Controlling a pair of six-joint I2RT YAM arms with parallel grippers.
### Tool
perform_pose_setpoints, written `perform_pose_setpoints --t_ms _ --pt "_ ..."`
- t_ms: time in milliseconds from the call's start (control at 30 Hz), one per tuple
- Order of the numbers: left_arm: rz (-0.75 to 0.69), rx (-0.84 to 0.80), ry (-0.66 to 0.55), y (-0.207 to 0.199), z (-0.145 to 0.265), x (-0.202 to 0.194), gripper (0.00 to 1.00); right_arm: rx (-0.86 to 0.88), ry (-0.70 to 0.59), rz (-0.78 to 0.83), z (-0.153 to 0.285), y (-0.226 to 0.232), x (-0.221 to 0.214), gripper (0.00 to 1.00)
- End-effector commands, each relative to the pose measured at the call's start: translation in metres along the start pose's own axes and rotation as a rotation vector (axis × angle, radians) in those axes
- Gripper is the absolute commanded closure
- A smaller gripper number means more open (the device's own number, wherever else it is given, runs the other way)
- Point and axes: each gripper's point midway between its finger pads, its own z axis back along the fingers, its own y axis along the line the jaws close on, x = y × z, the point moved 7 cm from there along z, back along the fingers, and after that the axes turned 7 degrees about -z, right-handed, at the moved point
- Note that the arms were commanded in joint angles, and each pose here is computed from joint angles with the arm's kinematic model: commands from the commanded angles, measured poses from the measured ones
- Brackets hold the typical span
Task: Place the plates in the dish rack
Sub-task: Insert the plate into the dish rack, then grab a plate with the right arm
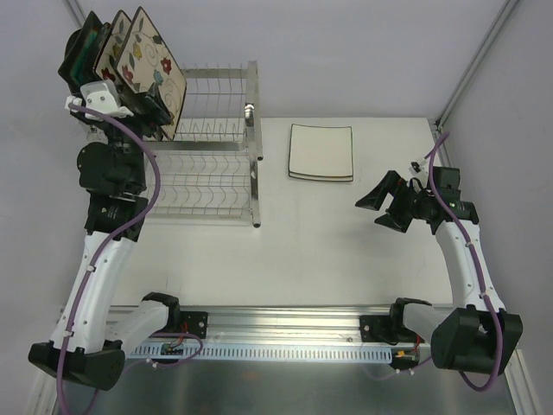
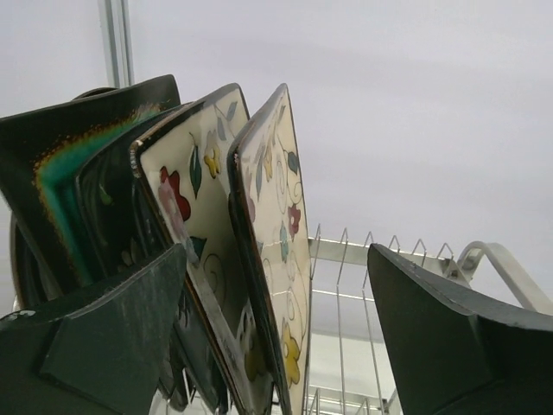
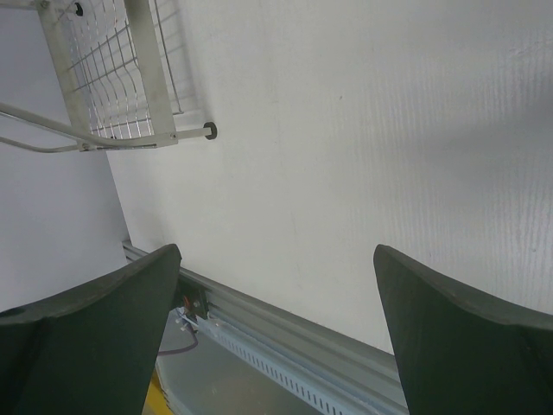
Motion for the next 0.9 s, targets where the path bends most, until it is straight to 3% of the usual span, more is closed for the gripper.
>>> perform_pose_setpoints --t_ms 0,233,433,867 --pt "0.046 0.052 -0.013 0.013 0.013 0.021 0.11 0.022 -0.02 0.032 0.004 0.005 0.001 0.0" --pt "0.093 -0.022 0.063 0.013 0.044 0.022 0.01 -0.016 -0.042 0.072 0.007 0.006 0.002 0.0" --pt "0.133 -0.14 0.219 0.01 0.091 0.001 0.01 -0.037 -0.061 0.115 0.008 0.008 0.002 0.0" --pt "0.216 -0.216 0.472 0.012 0.181 -0.072 0.01 -0.012 -0.078 0.12 -0.003 0.013 0.004 0.0"
